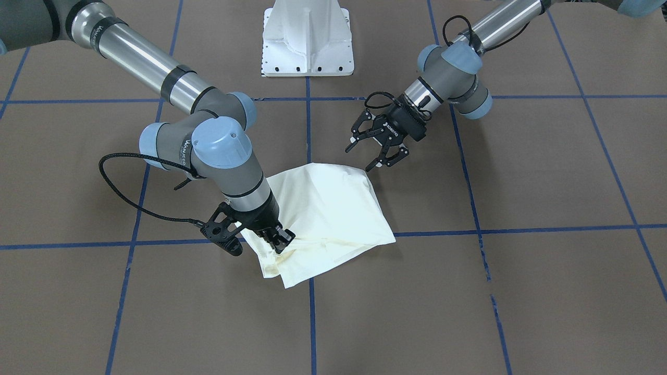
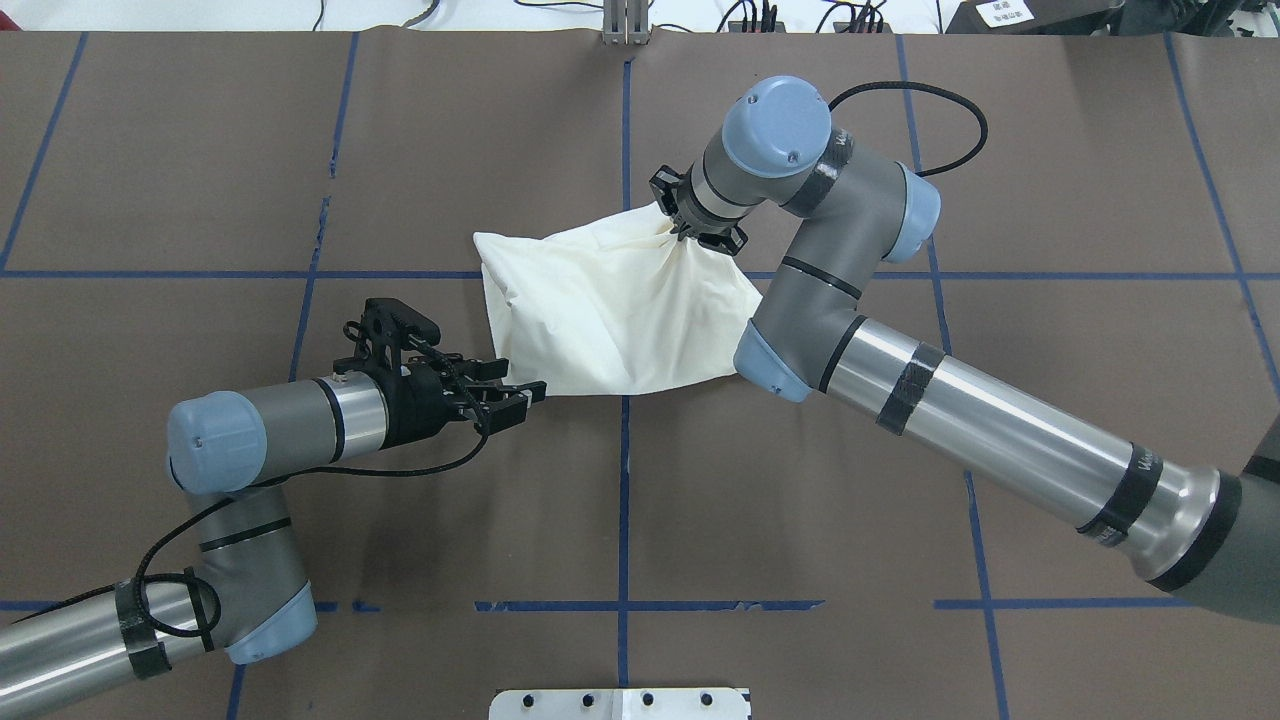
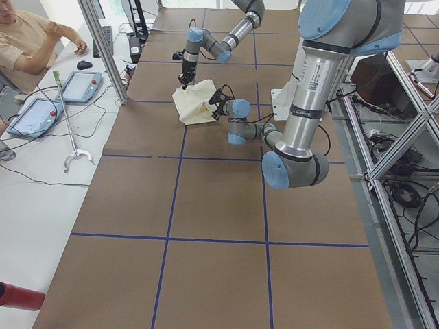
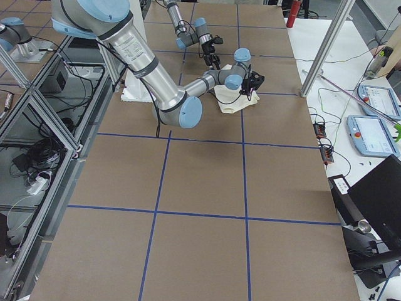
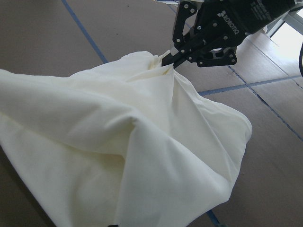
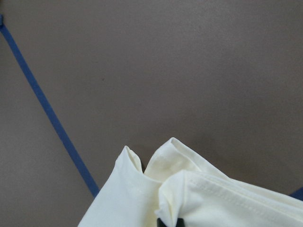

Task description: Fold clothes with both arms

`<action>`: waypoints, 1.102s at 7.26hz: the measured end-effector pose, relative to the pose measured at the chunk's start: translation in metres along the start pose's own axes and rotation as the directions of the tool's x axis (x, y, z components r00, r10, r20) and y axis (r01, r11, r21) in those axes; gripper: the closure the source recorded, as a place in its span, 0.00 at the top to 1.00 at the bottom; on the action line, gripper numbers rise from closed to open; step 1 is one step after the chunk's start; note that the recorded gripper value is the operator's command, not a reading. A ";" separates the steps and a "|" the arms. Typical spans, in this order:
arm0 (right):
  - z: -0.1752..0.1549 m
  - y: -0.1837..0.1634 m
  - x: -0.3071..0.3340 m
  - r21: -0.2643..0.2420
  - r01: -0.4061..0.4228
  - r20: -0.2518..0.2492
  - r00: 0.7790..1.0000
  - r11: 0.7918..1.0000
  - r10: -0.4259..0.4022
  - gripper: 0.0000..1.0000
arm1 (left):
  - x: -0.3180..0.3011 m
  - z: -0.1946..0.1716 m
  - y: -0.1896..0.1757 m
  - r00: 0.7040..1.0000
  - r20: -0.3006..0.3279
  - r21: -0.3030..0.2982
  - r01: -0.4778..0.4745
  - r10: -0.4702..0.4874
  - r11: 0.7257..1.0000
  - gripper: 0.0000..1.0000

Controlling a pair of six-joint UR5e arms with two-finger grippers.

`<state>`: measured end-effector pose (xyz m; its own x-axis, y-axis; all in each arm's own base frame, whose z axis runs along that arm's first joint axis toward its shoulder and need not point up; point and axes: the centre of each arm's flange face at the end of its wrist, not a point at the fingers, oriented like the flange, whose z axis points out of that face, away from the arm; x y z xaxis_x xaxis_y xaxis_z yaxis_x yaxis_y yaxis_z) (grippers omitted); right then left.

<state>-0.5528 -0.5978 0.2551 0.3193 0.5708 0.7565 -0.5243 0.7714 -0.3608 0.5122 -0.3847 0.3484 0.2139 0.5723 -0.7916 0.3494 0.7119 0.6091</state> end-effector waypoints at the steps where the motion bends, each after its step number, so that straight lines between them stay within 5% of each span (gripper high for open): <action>1: 0.000 -0.001 0.000 0.001 -0.001 0.000 1.000 1.000 0.001 0.00 | -0.001 0.003 0.000 1.000 0.007 -0.005 -0.011 0.011 1.000 0.64; 2: -0.001 -0.001 0.000 0.002 -0.001 0.001 1.000 1.000 0.001 0.00 | -0.003 0.005 -0.001 1.000 0.016 -0.008 -0.020 0.020 1.000 0.56; 6: -0.001 -0.001 -0.001 0.002 0.000 0.002 1.000 1.000 0.000 0.00 | -0.016 0.008 -0.011 0.998 0.045 -0.001 -0.033 0.033 0.999 0.53; 7: -0.001 -0.001 -0.001 0.002 0.001 0.002 1.000 1.000 -0.001 0.00 | -0.017 0.013 -0.013 0.998 0.049 -0.001 -0.033 0.033 0.999 0.04; 8: -0.001 -0.002 -0.001 0.002 0.000 0.002 1.000 1.000 0.000 0.00 | -0.015 0.019 -0.015 0.998 0.048 0.000 -0.032 0.032 0.999 0.00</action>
<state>-0.5514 -0.5992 0.2546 0.3183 0.5701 0.7574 -0.5257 0.7710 -0.3594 0.5213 -0.4116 0.3502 0.2682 0.5746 -0.7733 0.3424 0.6934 0.6340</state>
